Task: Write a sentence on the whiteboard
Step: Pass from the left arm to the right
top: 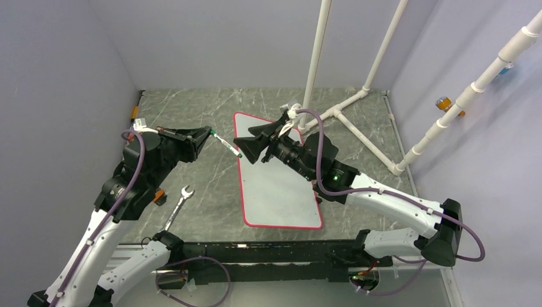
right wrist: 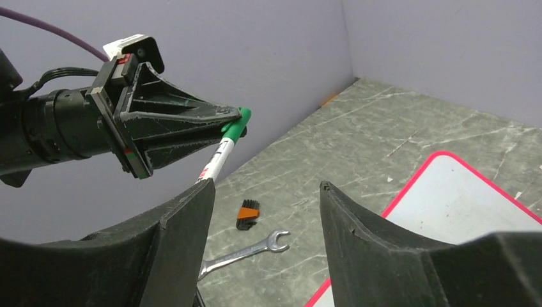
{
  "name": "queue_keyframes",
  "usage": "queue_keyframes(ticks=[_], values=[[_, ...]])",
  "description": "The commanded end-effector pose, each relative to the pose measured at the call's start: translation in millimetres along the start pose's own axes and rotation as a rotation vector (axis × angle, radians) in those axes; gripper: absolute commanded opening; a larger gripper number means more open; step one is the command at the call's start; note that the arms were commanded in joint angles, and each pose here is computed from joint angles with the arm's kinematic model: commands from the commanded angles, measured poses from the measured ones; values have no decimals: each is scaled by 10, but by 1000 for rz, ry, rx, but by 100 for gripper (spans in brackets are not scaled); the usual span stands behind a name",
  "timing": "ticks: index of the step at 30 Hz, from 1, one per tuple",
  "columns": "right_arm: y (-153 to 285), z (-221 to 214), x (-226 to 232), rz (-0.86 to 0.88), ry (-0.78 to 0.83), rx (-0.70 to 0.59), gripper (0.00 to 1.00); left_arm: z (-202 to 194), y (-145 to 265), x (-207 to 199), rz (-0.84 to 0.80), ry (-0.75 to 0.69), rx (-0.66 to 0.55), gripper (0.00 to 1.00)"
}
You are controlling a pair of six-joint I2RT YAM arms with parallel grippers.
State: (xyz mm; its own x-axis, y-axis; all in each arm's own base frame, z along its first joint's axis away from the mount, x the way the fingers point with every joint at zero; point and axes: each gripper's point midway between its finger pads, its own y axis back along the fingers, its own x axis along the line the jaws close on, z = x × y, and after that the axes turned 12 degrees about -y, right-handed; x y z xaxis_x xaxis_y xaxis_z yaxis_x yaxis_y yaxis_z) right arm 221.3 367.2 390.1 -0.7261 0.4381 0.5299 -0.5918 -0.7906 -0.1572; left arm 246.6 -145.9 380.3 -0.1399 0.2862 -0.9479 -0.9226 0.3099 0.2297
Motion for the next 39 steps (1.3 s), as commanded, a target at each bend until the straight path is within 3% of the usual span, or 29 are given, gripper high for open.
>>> queue_keyframes(ticks=[1,5,13,19,32,35,39], values=[[18,231,331,124,14,-37,64,70,143,-57,-9,98,-21,0],[-36,142,414,142,-2,47,64,76,210,-144,-59,61,-18,0],[-24,65,515,107,-94,194,68,187,284,-103,-73,-146,-86,0],[-96,-134,635,108,-166,356,65,85,183,-134,-134,-236,-55,0],[-139,-473,475,30,-215,470,66,89,187,-272,-237,-435,-87,0],[-155,-499,486,40,-218,477,56,71,170,-268,-250,-459,-85,0],[-179,-506,496,51,-217,472,21,42,141,-215,-245,-465,-75,0]])
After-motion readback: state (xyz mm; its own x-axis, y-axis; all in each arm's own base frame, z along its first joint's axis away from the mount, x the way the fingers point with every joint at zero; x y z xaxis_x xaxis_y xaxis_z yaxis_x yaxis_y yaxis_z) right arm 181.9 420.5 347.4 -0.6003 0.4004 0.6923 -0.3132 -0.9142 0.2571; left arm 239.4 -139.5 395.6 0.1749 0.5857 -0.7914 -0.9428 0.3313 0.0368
